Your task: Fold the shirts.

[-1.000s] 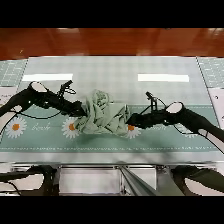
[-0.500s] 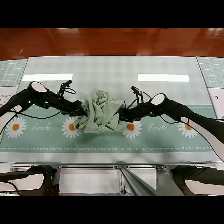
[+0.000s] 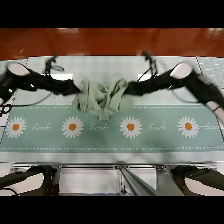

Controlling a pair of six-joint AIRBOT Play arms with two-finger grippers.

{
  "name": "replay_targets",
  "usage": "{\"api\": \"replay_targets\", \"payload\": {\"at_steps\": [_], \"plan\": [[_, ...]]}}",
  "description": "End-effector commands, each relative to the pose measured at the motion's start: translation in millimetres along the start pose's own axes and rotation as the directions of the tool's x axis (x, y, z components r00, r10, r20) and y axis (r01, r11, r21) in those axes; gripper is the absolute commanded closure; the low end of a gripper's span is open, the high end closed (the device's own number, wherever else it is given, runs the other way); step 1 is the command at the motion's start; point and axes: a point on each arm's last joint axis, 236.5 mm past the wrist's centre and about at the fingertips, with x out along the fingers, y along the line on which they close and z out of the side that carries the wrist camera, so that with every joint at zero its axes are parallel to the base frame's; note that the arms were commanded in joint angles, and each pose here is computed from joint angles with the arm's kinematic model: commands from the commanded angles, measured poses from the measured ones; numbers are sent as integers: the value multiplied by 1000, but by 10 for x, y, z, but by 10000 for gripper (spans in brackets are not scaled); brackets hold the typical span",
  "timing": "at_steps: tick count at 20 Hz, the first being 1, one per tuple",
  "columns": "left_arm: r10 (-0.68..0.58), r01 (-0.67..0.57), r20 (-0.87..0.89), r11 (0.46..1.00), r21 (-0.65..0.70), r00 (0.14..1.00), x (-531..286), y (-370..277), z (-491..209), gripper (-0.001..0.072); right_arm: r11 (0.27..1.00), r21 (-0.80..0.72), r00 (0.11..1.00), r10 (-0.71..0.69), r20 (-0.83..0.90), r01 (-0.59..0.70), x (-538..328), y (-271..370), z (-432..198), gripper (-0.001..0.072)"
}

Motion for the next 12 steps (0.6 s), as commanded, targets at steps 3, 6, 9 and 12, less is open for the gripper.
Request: {"api": "replay_targets", "payload": {"at_steps": [3,6,9,12], "plan": [[-135,-15,453,950,312,881,-1780,-1520,988,685,940,-234,903,-139,406,249,-2086,713,1086,680],[-198,-117,601,889,443,775,-2649,-2239,897,685,893,-329,837,-89,540,307,-2875,1316,1048,679],[-163,-249,694,857,452,701,-3163,-2515,557,685,863,-346,791,-93,605,367,-3356,1564,710,679],[-129,-286,658,826,485,742,-3214,-2620,40,685,851,-364,829,-137,542,378,-3445,1577,234,679]]}}
